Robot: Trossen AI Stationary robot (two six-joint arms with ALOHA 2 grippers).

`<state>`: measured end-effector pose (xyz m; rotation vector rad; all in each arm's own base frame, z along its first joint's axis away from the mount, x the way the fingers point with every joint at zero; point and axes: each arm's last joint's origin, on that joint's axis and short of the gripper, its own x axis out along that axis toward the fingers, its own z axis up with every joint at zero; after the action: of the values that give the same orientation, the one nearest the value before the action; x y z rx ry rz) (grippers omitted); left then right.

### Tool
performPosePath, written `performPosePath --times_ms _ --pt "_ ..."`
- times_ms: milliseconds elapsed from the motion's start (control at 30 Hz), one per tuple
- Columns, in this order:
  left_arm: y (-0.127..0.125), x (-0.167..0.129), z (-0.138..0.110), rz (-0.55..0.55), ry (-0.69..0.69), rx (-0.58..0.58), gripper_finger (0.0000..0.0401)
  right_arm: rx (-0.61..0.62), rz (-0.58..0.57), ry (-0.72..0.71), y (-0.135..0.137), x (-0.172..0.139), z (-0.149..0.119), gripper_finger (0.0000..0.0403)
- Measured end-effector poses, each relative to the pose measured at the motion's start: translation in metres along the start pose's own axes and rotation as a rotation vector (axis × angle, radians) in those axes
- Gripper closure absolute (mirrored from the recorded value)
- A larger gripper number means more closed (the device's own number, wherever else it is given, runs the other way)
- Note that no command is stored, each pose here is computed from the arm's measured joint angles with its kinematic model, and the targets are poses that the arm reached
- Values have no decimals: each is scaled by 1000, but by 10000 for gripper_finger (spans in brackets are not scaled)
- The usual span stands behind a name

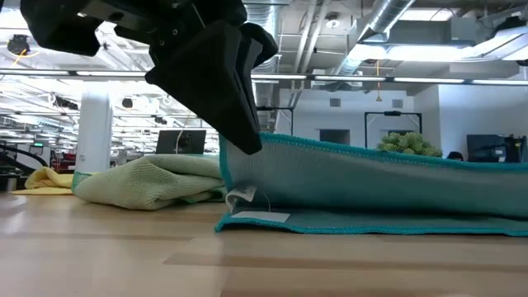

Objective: Fold microfiber towels
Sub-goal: Fold the blue microfiber cloth

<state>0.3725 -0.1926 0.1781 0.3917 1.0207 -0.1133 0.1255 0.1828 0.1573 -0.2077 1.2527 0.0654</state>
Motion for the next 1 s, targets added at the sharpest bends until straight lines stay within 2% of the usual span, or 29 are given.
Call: performPosePath --times_ms 200,467,800,1000 --pt "0 0 1 -19 -9 -8 401 -24 -18 80 5 14 -3 320" --pt "-2 0 6 -61 -53 14 401 -25 -4 74 8 16 -3 282" --pt "-1 0 6 -48 -54 -13 400 15 62 89 12 8 2 198" --pt "1 1 4 -34 -37 -72 361 27 89 99 17 -3 10 185"
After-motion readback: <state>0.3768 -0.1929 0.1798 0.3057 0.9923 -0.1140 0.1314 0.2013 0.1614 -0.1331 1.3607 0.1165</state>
